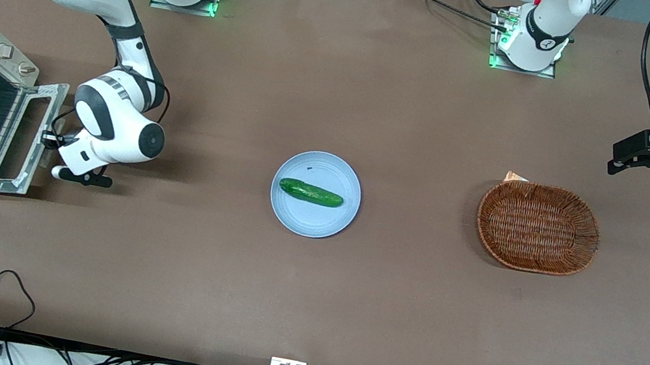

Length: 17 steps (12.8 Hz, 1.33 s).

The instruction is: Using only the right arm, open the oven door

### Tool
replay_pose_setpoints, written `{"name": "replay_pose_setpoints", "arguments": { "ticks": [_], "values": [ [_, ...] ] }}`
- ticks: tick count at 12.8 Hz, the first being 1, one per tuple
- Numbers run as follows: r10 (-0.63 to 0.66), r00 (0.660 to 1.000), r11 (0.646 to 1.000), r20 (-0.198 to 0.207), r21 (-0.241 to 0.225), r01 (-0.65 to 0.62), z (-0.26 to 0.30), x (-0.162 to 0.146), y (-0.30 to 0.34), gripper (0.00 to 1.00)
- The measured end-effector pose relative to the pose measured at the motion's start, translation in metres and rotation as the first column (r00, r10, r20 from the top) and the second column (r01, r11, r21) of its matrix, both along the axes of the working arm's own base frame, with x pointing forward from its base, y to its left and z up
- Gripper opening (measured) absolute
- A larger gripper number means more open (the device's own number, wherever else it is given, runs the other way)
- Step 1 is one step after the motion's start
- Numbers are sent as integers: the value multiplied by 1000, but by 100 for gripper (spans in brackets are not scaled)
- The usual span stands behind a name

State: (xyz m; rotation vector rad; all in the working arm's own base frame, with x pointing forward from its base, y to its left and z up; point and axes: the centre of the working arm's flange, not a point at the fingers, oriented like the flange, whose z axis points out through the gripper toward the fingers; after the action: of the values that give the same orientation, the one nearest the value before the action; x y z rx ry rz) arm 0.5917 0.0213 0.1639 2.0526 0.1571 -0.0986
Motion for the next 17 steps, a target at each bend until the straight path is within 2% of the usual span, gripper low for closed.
{"name": "replay_pose_setpoints", "arguments": {
  "ticks": [10, 14, 17],
  "values": [
    [13, 999, 1000, -40, 19, -12, -39, -2, 7, 1],
    [-32, 998, 998, -50, 54, 35, -48, -6, 5, 1],
    [-113, 993, 986, -30, 122, 116, -40, 1, 17, 2]
  ]
}}
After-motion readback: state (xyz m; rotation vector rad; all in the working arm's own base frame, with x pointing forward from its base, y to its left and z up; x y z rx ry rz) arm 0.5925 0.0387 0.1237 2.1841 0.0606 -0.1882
